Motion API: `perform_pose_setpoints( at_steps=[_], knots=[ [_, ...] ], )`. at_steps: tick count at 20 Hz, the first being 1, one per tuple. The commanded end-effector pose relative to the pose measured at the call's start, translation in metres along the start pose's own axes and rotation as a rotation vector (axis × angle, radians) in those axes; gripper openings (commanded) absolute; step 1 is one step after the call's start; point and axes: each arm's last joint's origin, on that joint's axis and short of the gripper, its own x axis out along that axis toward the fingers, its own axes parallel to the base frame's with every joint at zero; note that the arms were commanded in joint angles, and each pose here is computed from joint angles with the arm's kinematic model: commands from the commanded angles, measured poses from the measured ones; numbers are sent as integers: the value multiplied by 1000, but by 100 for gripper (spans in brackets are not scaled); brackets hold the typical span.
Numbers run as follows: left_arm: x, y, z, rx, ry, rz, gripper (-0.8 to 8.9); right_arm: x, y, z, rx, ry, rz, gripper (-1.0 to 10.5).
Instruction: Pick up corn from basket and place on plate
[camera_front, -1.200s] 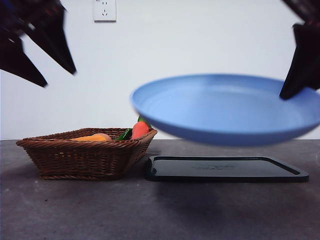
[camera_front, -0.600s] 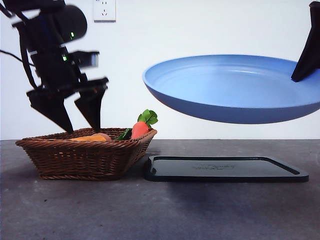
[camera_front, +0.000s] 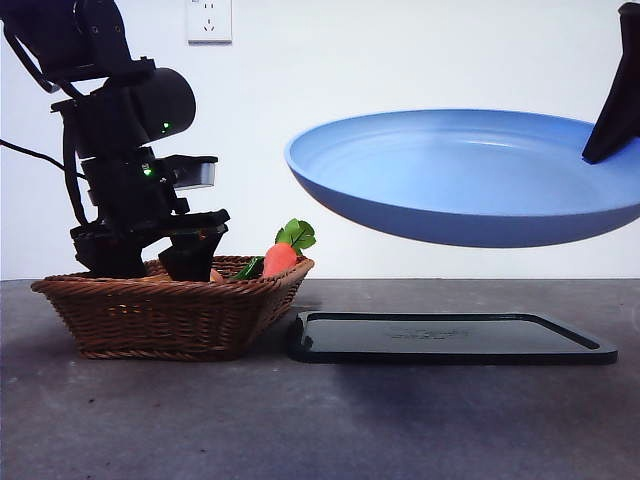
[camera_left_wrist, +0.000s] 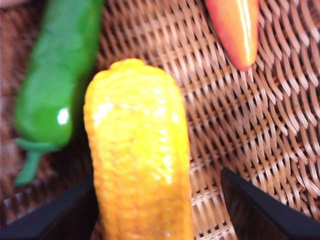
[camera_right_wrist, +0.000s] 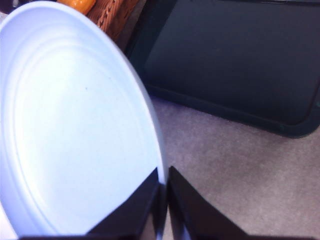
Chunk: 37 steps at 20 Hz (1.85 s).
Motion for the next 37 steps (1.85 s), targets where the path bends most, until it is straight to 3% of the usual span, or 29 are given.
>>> perform_pose_setpoints(
  at_steps=[1, 6, 10, 16, 21, 23, 29, 37],
  knots=[
    [5, 0, 4, 10, 0, 4, 282, -2, 2, 5, 7, -19, 9, 2],
    [5, 0, 1, 4, 30, 1, 179, -2, 2, 5, 7, -21, 2, 2],
    [-6, -1, 5, -32, 1, 2, 178, -1, 1, 5, 30, -19, 1, 2],
    [-71, -11, 24, -41, -205, -100, 178, 13, -6, 7, 82, 40, -6, 2],
    [-128, -41, 30, 30, -360, -244, 178, 42, -21, 14, 146, 100, -14, 2],
    [-130, -62, 29, 84, -356, -325, 178, 55, -27, 19, 179, 96, -4, 2],
    [-100, -125, 26, 254, -275, -428, 178, 72, -34, 23, 222, 106, 44, 2],
    [-40, -158, 15, 334, -102, -456, 219, 72, -34, 23, 222, 107, 44, 2]
  ],
)
